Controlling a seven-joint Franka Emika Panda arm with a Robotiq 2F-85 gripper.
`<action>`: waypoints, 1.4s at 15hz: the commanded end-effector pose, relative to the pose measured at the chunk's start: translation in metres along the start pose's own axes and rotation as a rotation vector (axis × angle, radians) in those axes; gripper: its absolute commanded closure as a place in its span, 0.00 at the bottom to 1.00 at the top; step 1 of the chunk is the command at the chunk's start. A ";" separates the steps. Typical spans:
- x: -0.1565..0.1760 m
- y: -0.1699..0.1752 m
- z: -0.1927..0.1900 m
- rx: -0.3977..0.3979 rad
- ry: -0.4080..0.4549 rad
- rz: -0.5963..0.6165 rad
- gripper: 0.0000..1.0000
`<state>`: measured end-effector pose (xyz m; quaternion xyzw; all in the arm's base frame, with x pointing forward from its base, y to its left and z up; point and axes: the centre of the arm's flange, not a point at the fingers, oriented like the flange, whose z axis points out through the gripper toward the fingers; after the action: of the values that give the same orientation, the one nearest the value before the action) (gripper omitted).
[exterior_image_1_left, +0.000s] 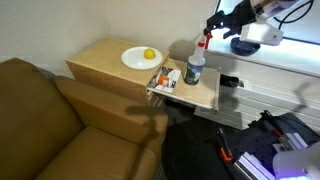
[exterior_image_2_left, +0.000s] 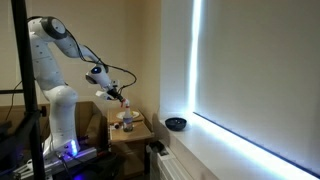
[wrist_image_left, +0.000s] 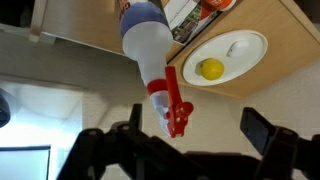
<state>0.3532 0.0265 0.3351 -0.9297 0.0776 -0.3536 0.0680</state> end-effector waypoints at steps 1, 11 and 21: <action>0.000 0.001 0.004 -0.009 -0.006 -0.003 0.00; 0.010 -0.008 0.018 -0.035 0.087 0.015 0.34; 0.004 -0.007 0.021 -0.039 0.063 0.030 1.00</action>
<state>0.3646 0.0339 0.3456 -0.9201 0.0975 -0.3761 0.0492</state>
